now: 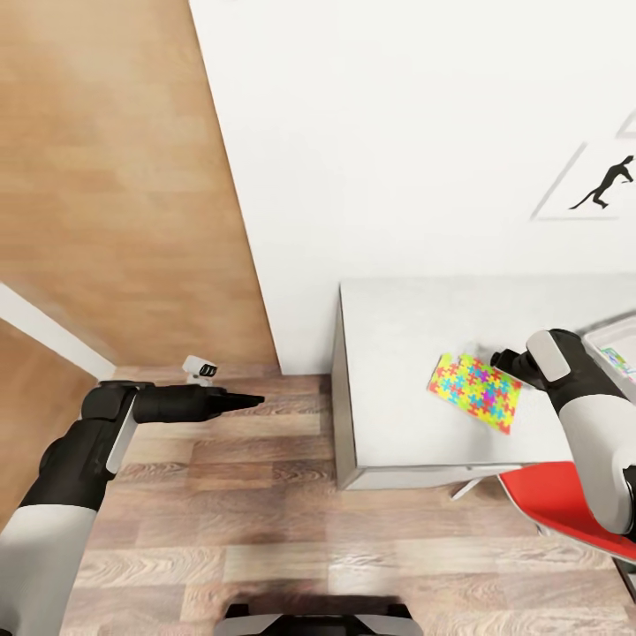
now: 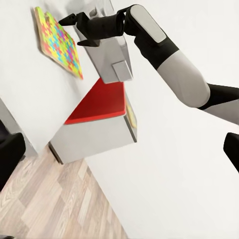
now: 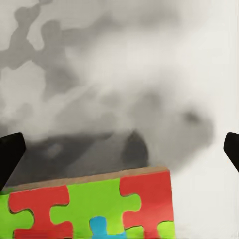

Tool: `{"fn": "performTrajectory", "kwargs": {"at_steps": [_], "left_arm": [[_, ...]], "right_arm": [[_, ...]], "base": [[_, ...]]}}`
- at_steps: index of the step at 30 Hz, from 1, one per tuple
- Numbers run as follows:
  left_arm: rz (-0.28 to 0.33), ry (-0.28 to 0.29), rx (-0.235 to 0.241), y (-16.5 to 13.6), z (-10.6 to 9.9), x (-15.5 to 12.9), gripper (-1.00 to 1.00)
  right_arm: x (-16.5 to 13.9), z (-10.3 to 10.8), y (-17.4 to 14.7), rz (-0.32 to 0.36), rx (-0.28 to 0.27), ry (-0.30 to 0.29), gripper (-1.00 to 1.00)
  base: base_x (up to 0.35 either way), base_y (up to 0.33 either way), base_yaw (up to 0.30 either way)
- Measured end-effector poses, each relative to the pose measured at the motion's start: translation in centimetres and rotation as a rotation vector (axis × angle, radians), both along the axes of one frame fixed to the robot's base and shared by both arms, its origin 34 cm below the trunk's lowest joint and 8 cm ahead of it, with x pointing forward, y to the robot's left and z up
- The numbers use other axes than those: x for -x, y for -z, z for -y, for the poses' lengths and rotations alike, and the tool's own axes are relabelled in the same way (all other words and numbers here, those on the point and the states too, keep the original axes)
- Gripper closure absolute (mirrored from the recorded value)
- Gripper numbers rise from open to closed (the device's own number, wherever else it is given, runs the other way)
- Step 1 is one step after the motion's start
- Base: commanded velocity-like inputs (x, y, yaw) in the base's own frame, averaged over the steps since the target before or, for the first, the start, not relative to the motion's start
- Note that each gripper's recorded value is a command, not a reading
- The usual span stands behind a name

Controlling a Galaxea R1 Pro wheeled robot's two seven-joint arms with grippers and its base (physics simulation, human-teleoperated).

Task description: Put all the toys in the child's room - the three board games (two on the bed and one on the table), the two jigsaw puzzles on the table, and the tennis ball on the table - inside the toy box on the table in the child's room.

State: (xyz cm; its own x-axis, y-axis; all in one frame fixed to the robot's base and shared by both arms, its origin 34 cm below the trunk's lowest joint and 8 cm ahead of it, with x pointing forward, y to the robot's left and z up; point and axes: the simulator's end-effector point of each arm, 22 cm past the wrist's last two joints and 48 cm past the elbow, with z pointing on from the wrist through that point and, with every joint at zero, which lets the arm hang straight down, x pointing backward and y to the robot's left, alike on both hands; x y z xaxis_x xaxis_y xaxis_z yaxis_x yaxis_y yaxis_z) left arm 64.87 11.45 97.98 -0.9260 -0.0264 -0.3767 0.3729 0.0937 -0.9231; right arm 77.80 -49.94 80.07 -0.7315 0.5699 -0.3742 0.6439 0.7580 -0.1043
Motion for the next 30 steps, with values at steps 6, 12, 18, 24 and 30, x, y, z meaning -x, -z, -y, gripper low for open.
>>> {"fn": "performTrajectory", "kwargs": {"at_steps": [6, 12, 18, 24, 30], "left_arm": [[0.0, 0.0, 0.0, -0.02, -0.01, 0.02, -1.0], [0.0, 0.0, 0.0, -0.02, -0.02, 0.02, -1.0], [0.001, 0.0, 0.0, -0.04, 0.01, 0.03, -1.0], [0.0, 0.0, 0.001, 0.0, 0.02, 0.0, -1.0], [0.0, 0.0, 0.0, 0.01, -0.01, 0.0, -1.0]], "right_arm": [[0.05, 0.08, -0.05, -0.003, 0.004, -0.002, -1.0], [0.13, 0.22, -0.09, -0.007, 0.011, -0.006, -1.0], [0.09, 0.12, -0.05, -0.004, 0.006, -0.003, -1.0], [0.0, -0.01, 0.01, 0.0, -0.001, 0.001, -1.0], [-0.01, -0.02, 0.01, 0.001, -0.001, 0.001, -1.0]], "base": [[-0.052, 0.071, 0.0], [-0.027, 0.144, 0.0], [-0.074, 0.147, 0.0], [-0.132, 0.08, 0.0], [-0.13, 0.058, 0.0]]}}
